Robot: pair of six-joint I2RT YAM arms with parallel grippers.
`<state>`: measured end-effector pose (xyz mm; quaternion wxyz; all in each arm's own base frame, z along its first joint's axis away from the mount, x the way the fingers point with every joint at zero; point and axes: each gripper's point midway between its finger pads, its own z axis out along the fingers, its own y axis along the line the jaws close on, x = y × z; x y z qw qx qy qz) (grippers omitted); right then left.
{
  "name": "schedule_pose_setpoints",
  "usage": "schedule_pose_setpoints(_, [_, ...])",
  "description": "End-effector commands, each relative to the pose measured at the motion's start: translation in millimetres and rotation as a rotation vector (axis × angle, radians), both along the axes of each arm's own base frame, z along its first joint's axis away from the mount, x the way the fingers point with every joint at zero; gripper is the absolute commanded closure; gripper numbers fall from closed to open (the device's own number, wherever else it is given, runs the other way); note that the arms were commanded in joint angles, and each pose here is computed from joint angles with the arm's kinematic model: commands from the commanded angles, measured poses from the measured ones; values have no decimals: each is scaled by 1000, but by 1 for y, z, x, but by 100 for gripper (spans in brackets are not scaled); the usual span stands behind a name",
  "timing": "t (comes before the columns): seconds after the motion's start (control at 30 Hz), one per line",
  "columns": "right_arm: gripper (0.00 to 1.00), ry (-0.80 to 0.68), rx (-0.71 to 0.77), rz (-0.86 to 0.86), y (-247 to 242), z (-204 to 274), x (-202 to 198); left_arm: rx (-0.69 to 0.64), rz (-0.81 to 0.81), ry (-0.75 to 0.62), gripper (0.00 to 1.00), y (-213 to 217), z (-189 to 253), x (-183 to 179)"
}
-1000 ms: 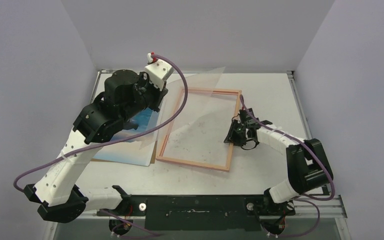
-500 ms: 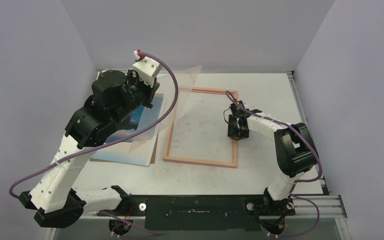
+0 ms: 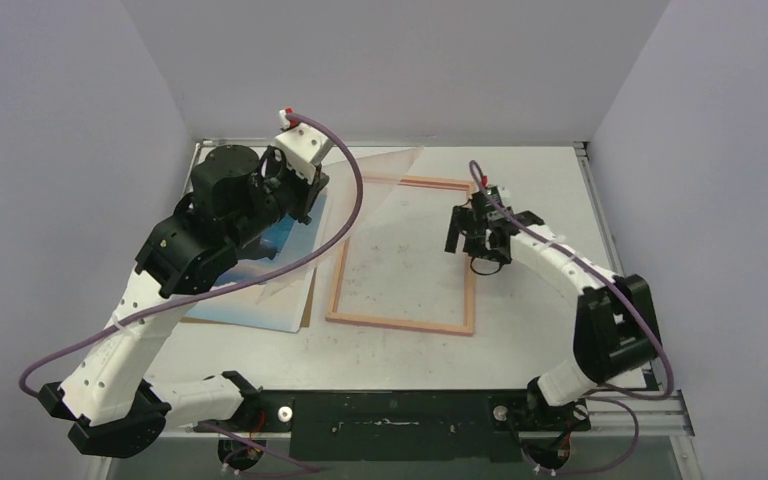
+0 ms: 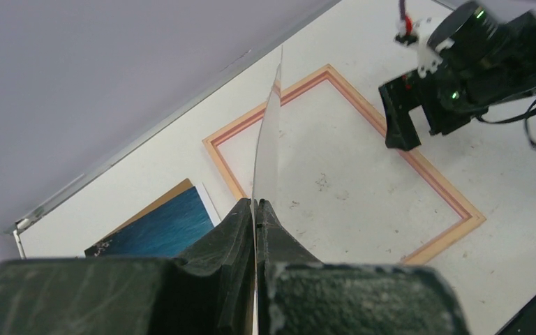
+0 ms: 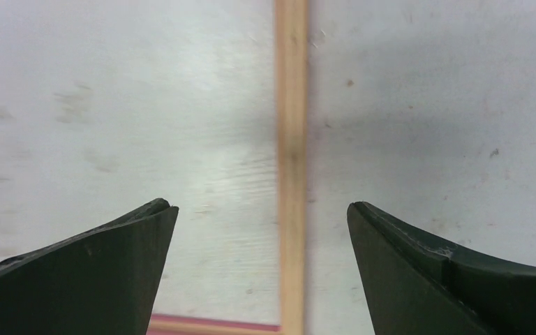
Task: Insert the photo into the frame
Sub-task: Place the photo frame at the center of the board, then adjust the photo frame item.
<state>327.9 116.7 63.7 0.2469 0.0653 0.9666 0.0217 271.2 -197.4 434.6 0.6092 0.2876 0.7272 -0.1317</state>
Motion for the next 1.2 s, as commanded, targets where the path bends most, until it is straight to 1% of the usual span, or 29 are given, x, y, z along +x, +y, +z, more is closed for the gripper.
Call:
schedule_pose_setpoints(0.0, [2, -292, 379, -97, 34, 132, 19, -60, -54, -25, 100, -8, 8, -7])
schedule_pose_setpoints(0.07, [7, -356, 557, -111, 50, 168, 10, -63, -80, 0, 100, -13, -2, -10])
schedule_pose_setpoints(0.13, [8, -389, 692, -137, 59, 192, 2, -64, -103, 23, 100, -19, -12, -12])
schedule_pose_setpoints(0.27, [10, -367, 943, -150, 82, 217, -12, -67, -177, 44, 100, -33, -24, -21])
schedule_pose_setpoints(0.33, [10, -350, 1004, -162, 89, 222, -15, -71, -212, 38, 100, -41, -24, -26])
schedule_pose_setpoints(0.5, [10, -326, 1049, -198, 98, 226, -24, -83, -277, 38, 100, -54, -25, -38])
schedule_pose_setpoints(0.9, [9, -333, 1079, -271, 101, 212, -27, -46, -364, 146, 100, -79, -72, -63])
schedule_pose_setpoints(1.03, [7, -301, 1054, -272, 105, 200, -29, -54, -374, 150, 100, -83, -73, -65])
schedule_pose_setpoints(1.17, [2, -270, 1030, -282, 107, 186, -31, -68, -390, 164, 100, -90, -72, -68])
